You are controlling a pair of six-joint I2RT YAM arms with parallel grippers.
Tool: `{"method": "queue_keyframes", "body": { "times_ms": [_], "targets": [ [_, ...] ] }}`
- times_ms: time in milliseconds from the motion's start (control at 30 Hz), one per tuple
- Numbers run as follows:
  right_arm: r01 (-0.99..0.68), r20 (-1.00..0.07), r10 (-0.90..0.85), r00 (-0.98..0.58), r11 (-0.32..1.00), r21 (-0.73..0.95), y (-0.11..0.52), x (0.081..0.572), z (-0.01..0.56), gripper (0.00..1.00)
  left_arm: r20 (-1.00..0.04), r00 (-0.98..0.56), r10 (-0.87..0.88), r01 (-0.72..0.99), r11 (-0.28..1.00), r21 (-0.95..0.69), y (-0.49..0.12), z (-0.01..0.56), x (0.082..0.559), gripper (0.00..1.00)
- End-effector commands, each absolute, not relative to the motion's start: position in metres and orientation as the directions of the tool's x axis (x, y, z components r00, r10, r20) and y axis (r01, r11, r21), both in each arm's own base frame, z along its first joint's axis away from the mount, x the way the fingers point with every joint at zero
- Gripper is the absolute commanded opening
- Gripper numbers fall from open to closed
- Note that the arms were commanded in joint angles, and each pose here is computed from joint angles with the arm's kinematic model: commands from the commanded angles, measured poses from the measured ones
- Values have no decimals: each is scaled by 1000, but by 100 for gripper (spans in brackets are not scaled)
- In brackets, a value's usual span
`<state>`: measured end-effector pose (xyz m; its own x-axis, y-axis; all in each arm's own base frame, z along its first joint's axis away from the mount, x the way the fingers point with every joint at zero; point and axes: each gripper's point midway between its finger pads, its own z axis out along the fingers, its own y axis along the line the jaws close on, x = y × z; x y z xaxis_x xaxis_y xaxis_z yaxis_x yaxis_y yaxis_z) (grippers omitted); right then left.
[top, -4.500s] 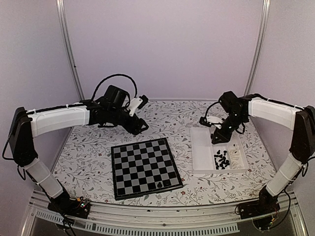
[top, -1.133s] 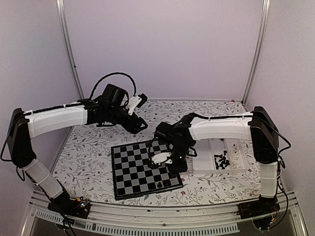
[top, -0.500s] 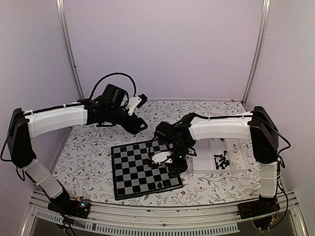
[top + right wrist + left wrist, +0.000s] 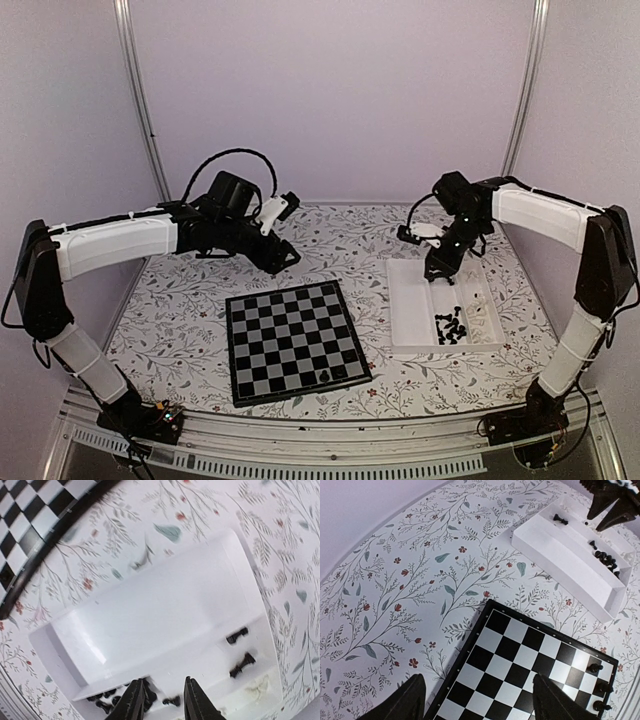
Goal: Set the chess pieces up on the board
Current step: Pick up the chess piece from the storage box.
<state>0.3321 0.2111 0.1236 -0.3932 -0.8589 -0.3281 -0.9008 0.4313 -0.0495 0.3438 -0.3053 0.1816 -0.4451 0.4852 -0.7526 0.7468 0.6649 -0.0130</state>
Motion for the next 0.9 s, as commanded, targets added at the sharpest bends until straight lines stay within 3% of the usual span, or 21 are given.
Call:
{"method": "queue_keyframes", "body": {
  "times_ms": [0, 167, 333, 867],
  "targets": [
    [-856, -296, -825, -481, 515, -48, 162, 330, 107, 26, -766, -432, 475, 759, 650, -25, -313, 189, 346, 75],
    [-852, -221, -834, -505, 522, -25, 134, 315, 75, 24, -763, -438, 476, 762, 646, -34, -316, 186, 347, 75],
    [-856, -184, -841, -509, 517, 5, 131, 306, 58, 28, -761, -441, 476, 761, 647, -36, -316, 185, 347, 75],
    [-870, -134, -860, -493, 485, 93, 132, 287, 26, 33, -749, -453, 484, 760, 648, -41, -317, 177, 347, 75]
  ]
}}
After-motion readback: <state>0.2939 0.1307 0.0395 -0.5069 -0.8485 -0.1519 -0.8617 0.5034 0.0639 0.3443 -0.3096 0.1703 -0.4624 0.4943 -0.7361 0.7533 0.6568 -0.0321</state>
